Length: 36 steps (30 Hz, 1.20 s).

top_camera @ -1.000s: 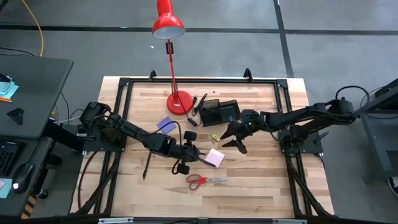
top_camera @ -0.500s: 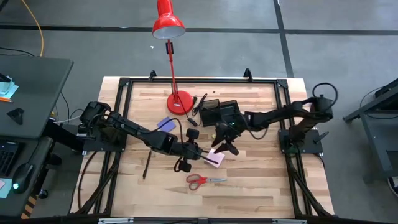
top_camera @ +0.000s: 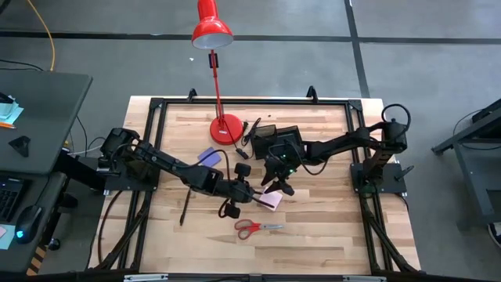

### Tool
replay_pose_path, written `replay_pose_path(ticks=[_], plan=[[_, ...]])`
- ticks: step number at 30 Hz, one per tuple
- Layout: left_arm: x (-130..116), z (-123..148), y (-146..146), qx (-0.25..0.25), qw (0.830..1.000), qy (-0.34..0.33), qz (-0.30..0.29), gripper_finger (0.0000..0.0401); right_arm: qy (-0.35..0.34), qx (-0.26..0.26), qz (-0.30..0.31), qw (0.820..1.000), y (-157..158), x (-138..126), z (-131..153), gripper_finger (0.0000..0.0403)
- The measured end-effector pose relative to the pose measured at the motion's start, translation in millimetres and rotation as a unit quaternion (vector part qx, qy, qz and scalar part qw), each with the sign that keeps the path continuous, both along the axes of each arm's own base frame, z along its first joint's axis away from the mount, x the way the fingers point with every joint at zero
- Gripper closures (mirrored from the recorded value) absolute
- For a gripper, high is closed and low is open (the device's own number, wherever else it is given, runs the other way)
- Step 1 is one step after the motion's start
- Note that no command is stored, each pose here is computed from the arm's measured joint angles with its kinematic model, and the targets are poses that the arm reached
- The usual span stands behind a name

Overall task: Pick and place office supplies into organizer
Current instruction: Put the black pen into the black desk organizer

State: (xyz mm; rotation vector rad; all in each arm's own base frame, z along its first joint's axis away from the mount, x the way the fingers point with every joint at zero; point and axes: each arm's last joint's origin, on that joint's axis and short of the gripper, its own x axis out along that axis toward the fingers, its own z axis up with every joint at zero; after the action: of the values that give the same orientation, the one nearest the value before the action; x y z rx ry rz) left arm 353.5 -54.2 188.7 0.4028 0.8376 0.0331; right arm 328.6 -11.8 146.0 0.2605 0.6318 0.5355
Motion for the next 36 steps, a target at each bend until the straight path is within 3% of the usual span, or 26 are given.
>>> replay_pose_path(ticks=[36], plan=[[3.3,2.4,4.5,0.012,1.0,-0.014,-0.007,0.0377,-0.01,0.008,-0.029,1.0,10.8,14.4,5.1,0.0235]])
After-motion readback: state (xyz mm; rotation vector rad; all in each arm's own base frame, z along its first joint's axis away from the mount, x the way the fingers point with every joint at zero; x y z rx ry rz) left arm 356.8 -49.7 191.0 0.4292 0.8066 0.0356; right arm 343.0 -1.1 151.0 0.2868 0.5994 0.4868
